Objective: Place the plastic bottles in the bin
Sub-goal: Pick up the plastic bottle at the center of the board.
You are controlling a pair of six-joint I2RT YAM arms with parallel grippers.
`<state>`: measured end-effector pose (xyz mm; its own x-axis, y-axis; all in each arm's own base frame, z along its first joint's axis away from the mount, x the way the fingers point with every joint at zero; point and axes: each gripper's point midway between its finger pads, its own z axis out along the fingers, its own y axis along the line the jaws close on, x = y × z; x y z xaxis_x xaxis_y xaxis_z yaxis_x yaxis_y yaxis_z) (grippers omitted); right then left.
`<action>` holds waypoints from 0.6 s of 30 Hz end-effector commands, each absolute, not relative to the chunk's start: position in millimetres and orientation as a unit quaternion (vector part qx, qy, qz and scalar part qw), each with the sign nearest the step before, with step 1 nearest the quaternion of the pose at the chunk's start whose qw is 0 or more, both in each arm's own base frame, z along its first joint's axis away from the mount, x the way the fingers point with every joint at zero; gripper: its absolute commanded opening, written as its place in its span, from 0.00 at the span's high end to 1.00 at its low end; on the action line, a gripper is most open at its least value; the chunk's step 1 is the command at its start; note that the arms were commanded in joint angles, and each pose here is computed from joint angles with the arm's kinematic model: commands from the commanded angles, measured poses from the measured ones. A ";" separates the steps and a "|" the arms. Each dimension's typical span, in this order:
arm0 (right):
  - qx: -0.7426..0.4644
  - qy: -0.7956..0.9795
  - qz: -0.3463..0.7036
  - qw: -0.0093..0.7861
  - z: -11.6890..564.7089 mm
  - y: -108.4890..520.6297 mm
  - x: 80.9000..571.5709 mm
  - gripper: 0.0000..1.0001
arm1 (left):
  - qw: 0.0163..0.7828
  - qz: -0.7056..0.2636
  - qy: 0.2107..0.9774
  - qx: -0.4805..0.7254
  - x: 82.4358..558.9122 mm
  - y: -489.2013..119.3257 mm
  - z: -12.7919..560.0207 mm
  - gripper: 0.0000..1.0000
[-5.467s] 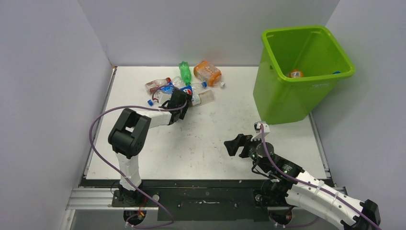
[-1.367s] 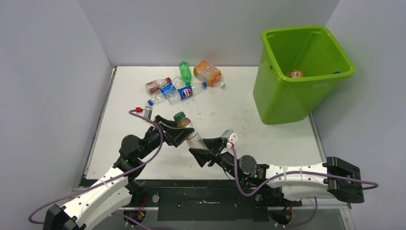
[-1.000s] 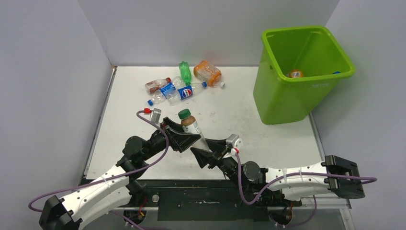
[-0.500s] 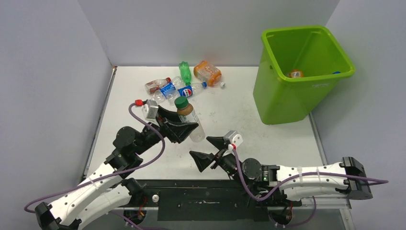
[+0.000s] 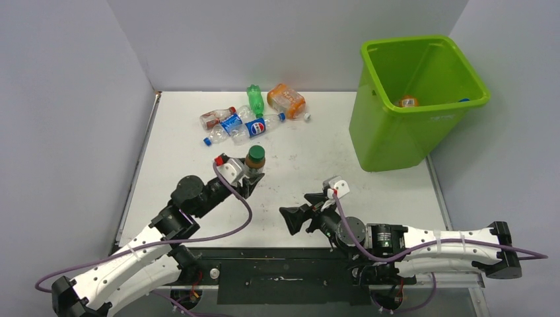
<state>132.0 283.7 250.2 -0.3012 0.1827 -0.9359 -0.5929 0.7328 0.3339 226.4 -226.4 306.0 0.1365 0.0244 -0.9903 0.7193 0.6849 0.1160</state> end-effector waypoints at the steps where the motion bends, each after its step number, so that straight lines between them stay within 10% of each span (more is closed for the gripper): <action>1: -0.108 0.738 0.324 0.582 253.5 264.5 136.9 0.10 | 0.717 -0.247 0.571 0.315 221.4 -225.6 301.9 1.00; 18: -0.095 0.703 0.347 0.613 298.9 259.0 140.8 0.10 | 0.681 -0.273 0.578 0.357 213.1 -249.9 279.8 1.00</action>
